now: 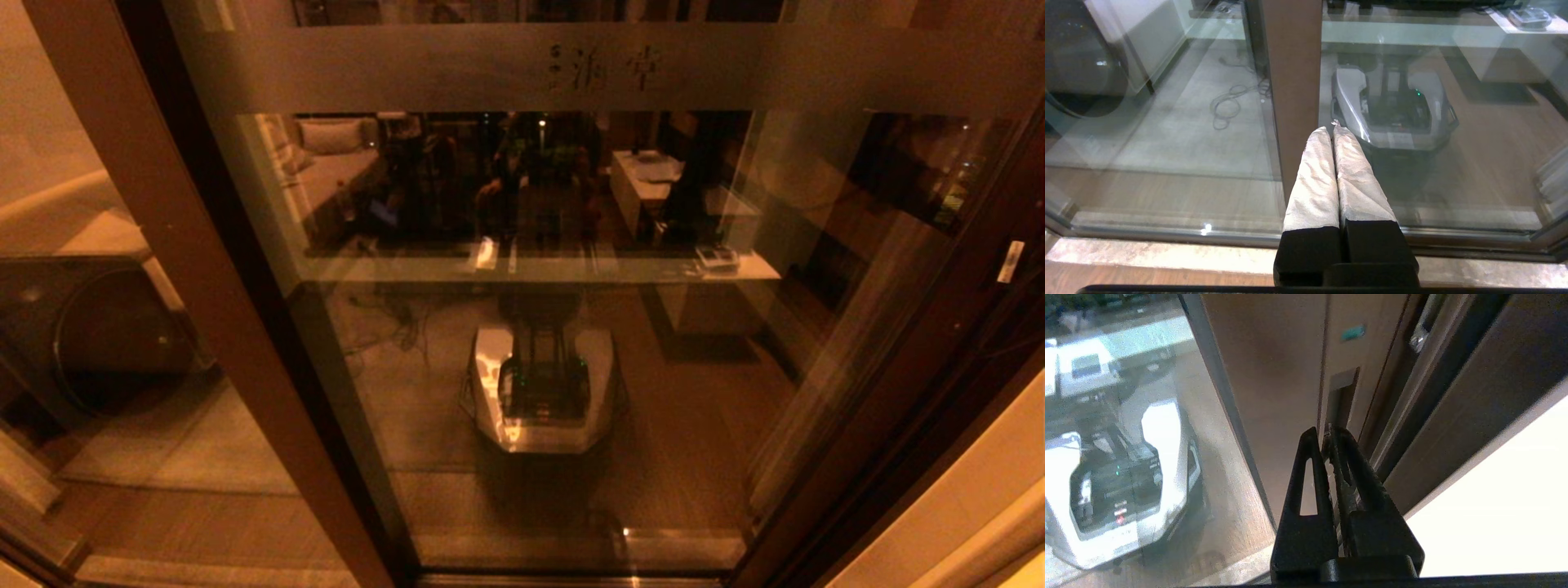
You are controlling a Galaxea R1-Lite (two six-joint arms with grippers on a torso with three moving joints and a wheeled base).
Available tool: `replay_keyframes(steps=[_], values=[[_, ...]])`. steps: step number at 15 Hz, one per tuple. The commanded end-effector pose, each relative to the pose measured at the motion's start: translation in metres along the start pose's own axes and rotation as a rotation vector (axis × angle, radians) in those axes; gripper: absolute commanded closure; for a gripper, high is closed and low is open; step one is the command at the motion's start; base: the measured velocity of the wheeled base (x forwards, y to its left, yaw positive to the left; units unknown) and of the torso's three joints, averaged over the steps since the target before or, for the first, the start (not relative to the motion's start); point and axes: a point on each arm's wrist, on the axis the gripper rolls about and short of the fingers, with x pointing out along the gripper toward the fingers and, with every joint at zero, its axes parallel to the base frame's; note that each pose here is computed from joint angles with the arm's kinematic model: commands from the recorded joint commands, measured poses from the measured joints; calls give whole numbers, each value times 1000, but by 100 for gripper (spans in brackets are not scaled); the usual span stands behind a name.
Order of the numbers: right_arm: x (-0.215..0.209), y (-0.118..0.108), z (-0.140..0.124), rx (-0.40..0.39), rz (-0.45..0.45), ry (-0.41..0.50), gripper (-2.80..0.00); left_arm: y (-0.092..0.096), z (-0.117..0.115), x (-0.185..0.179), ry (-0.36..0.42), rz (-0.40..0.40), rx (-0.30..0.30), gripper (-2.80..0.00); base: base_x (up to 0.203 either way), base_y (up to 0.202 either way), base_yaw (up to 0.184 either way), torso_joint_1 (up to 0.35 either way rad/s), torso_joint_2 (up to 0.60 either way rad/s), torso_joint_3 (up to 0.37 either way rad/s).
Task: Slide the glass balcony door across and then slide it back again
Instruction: Close the slid door
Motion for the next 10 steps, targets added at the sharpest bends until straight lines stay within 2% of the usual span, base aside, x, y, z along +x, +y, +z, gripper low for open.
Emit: replay_keyframes(steps=[1, 10], values=[[10, -1, -7, -2, -5, 23, 0, 0, 0, 0, 0, 1, 0, 0, 0, 0, 0, 0, 0, 0], [27, -7, -12, -9, -22, 40, 0, 0, 0, 0, 0, 1, 0, 0, 0, 0, 0, 0, 0, 0]])
